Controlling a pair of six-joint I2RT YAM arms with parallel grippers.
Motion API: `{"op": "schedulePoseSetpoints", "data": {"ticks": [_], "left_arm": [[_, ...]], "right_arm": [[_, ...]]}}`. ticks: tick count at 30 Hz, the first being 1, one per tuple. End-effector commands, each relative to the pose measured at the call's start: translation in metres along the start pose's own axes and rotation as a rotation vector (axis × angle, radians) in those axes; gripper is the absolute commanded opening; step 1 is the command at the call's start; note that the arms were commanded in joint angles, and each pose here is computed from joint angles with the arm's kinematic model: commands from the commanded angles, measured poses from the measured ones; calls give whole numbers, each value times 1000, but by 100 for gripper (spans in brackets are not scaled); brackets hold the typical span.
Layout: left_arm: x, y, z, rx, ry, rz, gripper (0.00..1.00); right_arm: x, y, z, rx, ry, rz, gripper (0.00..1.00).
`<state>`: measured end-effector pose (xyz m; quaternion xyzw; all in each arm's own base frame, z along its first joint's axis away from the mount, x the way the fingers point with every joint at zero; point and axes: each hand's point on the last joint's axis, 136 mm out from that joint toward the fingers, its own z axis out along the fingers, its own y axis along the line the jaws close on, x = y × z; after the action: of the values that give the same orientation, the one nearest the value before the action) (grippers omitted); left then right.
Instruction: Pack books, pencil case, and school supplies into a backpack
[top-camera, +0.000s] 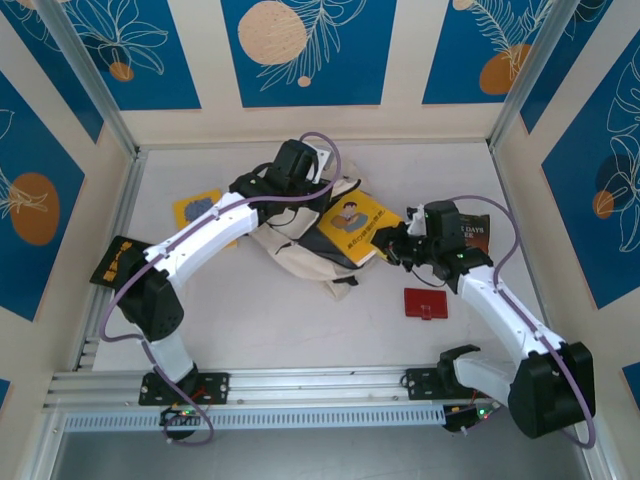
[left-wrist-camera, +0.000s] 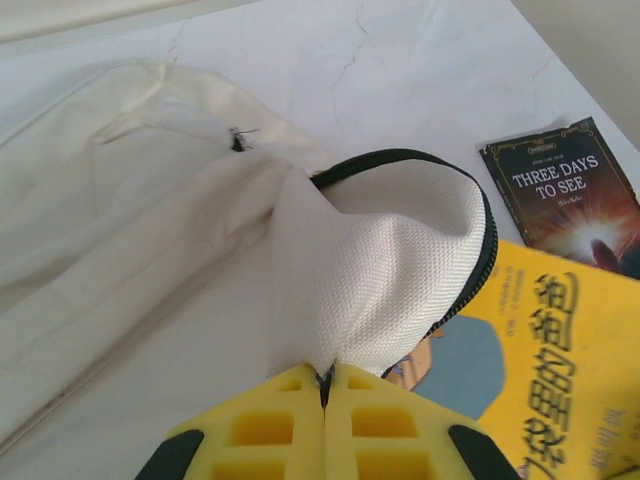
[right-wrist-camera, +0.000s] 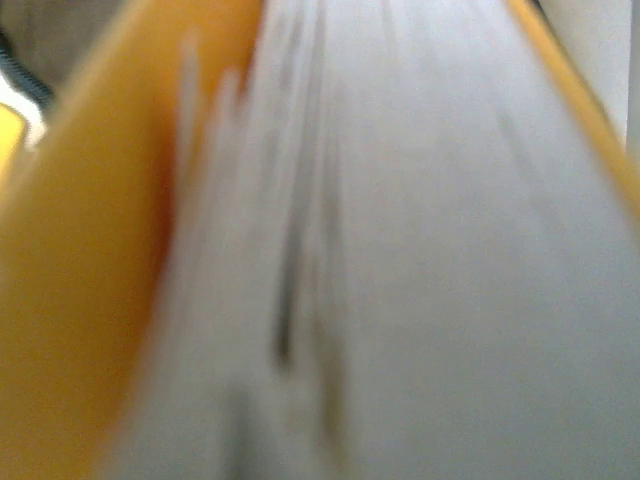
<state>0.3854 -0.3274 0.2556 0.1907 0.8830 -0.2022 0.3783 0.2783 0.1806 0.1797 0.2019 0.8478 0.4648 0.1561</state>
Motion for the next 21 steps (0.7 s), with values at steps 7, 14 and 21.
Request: {"op": "schedulePoseSetpoints", "data": {"ticks": [7, 14, 21], "left_arm": [[-26, -19, -15, 91, -102, -12, 0], [-21, -25, -16, 128, -90, -3, 0], [-36, -43, -31, 220, -111, -24, 0]], "right_arm": [[-3, 22, 13, -74, -10, 67, 4], [-20, 49, 22, -175, -28, -18, 4], [-51, 60, 59, -224, -79, -53, 4]]}}
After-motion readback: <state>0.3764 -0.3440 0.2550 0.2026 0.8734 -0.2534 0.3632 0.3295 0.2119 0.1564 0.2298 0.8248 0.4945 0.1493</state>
